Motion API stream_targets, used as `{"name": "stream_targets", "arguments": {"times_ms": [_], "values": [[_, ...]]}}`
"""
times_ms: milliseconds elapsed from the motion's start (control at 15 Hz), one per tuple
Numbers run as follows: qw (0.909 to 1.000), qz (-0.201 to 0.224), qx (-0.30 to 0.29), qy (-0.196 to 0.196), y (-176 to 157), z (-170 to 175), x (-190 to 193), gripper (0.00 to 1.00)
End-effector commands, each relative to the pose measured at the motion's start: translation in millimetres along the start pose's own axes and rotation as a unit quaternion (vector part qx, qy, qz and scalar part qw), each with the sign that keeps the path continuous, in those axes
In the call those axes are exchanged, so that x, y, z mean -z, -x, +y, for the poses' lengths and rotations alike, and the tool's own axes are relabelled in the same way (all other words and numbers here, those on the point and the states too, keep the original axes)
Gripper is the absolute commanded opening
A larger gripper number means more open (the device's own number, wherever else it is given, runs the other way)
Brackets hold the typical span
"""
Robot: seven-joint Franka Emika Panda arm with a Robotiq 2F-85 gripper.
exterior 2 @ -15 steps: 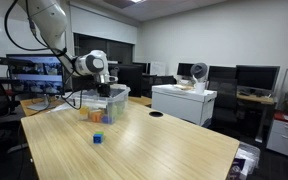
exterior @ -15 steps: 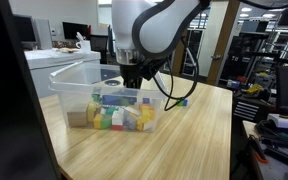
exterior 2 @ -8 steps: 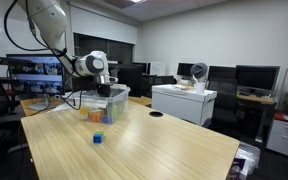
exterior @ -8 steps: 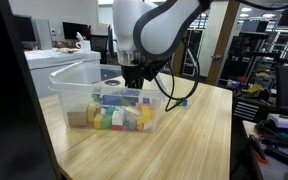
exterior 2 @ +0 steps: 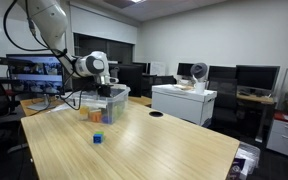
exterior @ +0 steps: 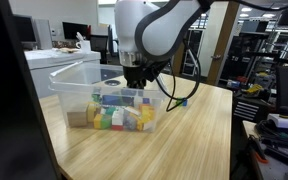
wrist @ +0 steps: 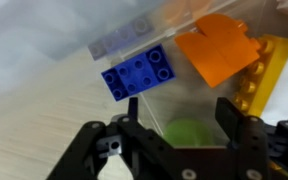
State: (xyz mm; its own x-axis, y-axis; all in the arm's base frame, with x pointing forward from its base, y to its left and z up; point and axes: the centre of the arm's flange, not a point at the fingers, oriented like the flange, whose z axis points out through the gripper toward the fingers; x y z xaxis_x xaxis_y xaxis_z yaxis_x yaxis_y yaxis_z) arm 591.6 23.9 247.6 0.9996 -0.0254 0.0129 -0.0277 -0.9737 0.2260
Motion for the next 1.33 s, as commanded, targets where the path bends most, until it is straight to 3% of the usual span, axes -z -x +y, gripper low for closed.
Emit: {"name": "stream_targets", "arguments": {"times_ms": [0, 1267], "values": [[0.9998, 0.006, 0.016, 0.007, 3, 5, 1, 1.0], [0.9993, 0.03, 0.02, 0.013, -41, -10, -8, 1.0]]}}
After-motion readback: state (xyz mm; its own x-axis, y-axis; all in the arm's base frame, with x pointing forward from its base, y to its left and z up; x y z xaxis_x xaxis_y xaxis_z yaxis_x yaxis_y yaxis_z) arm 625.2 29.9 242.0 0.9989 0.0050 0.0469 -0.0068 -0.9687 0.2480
